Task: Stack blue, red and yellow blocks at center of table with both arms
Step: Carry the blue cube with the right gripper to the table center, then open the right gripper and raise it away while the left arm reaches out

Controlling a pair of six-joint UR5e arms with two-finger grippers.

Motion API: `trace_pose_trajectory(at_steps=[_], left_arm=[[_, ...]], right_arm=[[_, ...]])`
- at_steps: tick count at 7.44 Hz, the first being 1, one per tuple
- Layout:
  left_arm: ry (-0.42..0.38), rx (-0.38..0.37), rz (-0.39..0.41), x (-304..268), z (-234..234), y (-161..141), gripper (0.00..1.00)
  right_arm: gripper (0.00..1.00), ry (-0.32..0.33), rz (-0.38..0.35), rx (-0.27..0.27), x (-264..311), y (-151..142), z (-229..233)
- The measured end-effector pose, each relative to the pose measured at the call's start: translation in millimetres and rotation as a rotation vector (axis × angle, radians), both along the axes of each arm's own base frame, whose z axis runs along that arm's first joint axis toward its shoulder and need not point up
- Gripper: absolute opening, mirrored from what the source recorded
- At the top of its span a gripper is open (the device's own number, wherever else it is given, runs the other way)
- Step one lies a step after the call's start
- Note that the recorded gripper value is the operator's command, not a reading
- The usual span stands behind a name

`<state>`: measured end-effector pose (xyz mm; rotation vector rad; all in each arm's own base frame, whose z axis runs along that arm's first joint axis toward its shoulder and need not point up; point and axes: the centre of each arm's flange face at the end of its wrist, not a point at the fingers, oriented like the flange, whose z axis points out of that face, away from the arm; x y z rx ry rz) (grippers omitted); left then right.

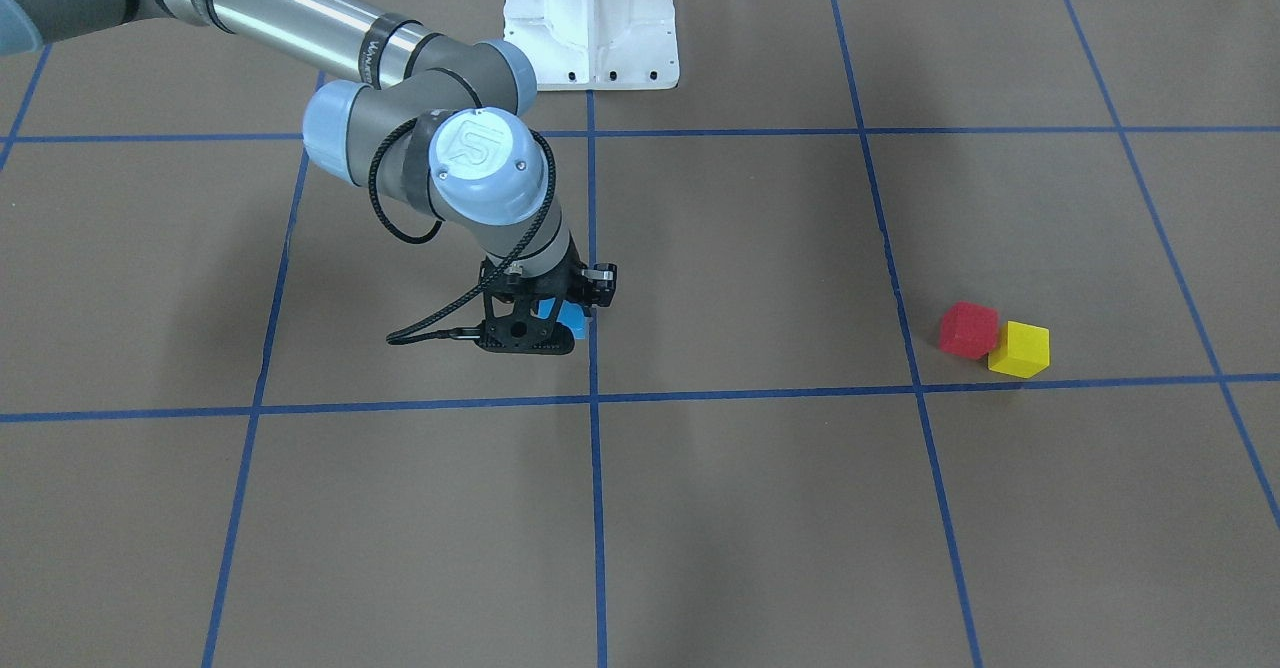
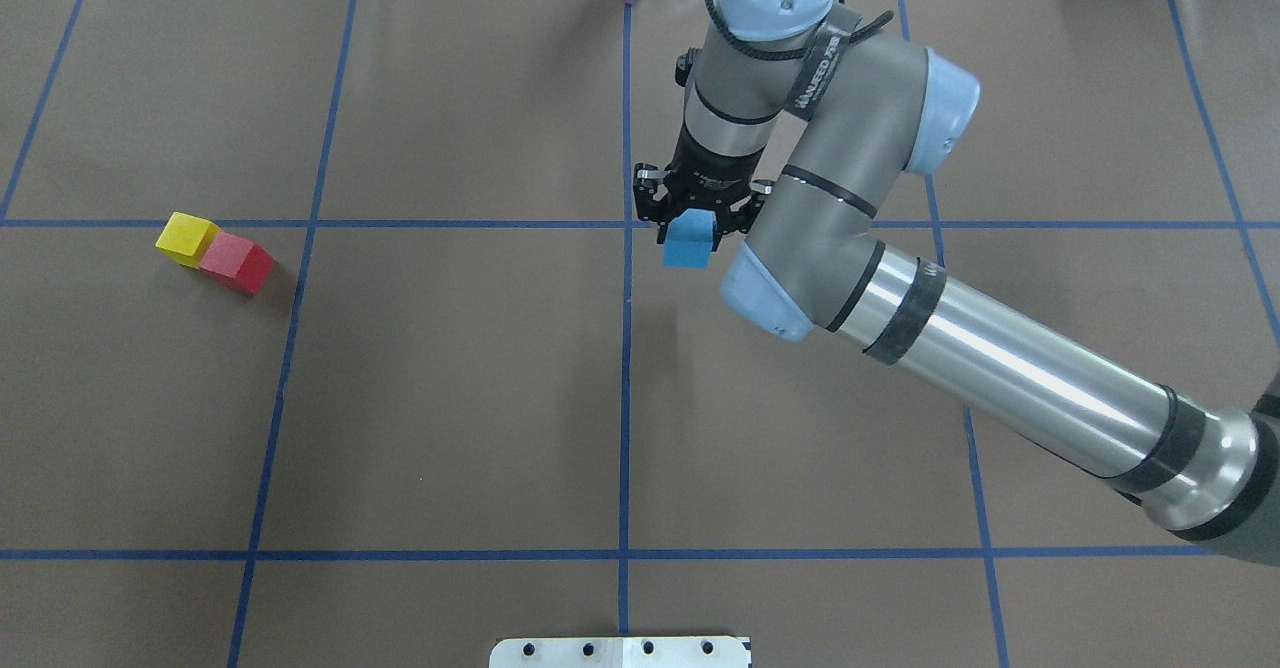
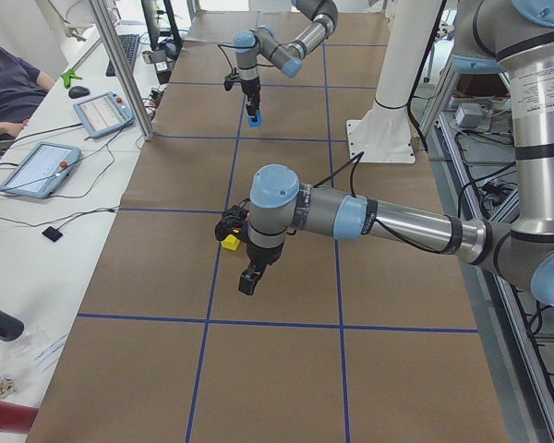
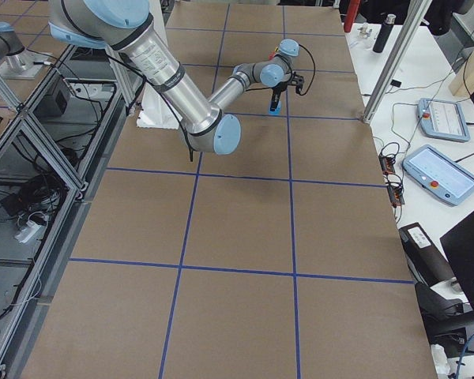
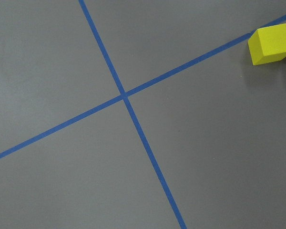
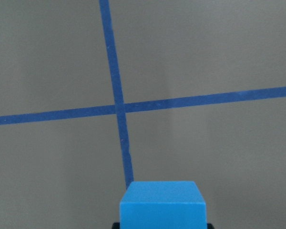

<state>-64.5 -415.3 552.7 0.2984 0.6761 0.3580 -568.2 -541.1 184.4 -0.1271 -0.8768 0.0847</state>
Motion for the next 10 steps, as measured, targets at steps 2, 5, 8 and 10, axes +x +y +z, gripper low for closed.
trace_pose_trajectory(at_steps=[2, 5, 8, 10], left_arm=[[0.0, -0.002, 0.0, 0.0, 0.9, 0.2, 1.0], [0.0, -0.004, 0.0, 0.0, 1.9, 0.6, 1.0], [-0.006, 0.022, -0.007, 0.6, -13.5, -10.2, 1.0], [0.034, -0.04, -0.118, 22.4, -53.2, -30.3, 0.99]], right_arm=[[0.44, 0.006, -0.004, 0.005, -20.1, 5.4, -1.5], [0.98, 0.019, -0.015, 0.02, -42.8, 16.4, 9.2], [0.98, -0.019, -0.002, 0.046, -37.5, 15.7, -2.5], [0.99, -0.091, 0.038, 0.035, 24.4, -9.0, -26.8]])
